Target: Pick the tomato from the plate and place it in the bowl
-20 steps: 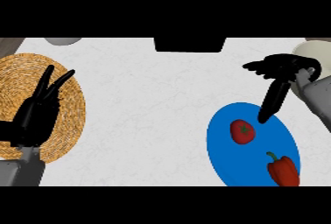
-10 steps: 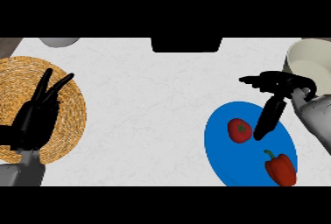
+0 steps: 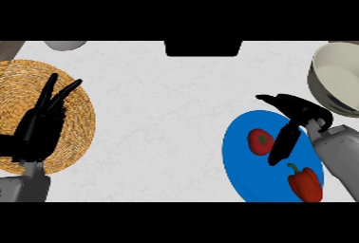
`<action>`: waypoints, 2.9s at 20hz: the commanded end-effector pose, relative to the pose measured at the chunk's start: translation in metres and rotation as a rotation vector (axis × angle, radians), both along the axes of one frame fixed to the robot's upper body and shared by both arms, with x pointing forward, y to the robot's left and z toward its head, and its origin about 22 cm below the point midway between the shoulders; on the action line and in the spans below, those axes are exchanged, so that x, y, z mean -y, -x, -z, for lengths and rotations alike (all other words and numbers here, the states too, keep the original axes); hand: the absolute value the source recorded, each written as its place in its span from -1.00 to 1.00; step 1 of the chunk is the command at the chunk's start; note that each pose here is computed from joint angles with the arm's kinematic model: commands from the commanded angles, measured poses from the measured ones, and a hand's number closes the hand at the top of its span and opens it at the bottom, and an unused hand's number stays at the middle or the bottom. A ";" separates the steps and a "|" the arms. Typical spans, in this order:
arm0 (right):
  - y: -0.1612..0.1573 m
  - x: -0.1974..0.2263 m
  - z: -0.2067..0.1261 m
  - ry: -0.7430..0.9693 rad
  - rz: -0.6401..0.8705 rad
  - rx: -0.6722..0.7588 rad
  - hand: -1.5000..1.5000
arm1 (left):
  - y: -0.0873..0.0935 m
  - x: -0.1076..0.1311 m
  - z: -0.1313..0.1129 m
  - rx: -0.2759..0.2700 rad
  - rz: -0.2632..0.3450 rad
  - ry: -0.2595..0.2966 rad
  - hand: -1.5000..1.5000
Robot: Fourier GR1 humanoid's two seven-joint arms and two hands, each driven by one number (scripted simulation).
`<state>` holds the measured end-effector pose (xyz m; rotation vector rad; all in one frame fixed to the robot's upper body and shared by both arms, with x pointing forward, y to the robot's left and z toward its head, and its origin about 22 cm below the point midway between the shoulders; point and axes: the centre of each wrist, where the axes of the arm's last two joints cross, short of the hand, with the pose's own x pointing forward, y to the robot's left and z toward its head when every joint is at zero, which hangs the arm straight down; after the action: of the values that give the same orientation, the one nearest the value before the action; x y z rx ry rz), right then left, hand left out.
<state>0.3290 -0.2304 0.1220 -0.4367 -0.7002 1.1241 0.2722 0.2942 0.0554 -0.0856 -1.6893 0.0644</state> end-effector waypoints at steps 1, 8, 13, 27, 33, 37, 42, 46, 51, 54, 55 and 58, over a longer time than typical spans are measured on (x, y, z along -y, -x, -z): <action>0.004 -0.013 0.007 0.015 0.013 0.003 -1.00 | 0.000 -0.012 -0.010 0.009 0.001 0.011 0.00; -0.008 -0.014 0.025 0.037 -0.002 -0.048 -1.00 | 0.004 0.000 -0.011 0.023 -0.005 0.005 0.00; 0.000 -0.013 0.050 0.053 0.003 -0.064 -1.00 | 0.002 0.005 -0.009 -0.003 0.013 0.006 0.00; -0.021 -0.008 0.049 0.153 -0.202 -0.035 1.00 | -0.008 0.020 -0.010 0.011 -0.005 -0.013 0.00; -0.023 -0.026 0.048 0.190 -0.247 0.028 1.00 | 0.008 -0.008 -0.006 0.010 0.001 0.005 0.00; 0.033 0.029 0.033 0.112 -0.486 0.221 1.00 | 0.008 -0.008 -0.008 0.004 -0.015 -0.006 0.00; 0.063 0.096 0.016 0.097 -0.580 0.414 1.00 | 0.020 -0.023 0.008 -0.003 -0.027 -0.002 0.00; 0.078 0.126 -0.018 0.081 -0.455 0.604 1.00 | 0.019 -0.017 0.013 -0.012 -0.059 -0.005 0.00; 0.093 0.137 -0.078 0.133 -0.320 0.799 1.00 | 0.010 -0.011 0.000 0.010 -0.058 0.001 0.00; 0.097 0.175 -0.103 0.133 -0.206 0.861 1.00 | 0.021 -0.008 0.007 -0.007 -0.029 0.005 0.00; 0.096 0.181 -0.112 0.170 -0.144 0.879 1.00 | 0.013 -0.018 -0.007 -0.004 -0.037 -0.011 0.00; 0.106 0.193 -0.115 0.197 -0.099 0.908 1.00 | 0.023 -0.008 0.010 0.012 -0.012 0.011 0.00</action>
<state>0.2364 -0.4015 0.2239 -1.0280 -1.4155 1.1534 0.2580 0.3073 0.0559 -0.0638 -1.6928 0.0897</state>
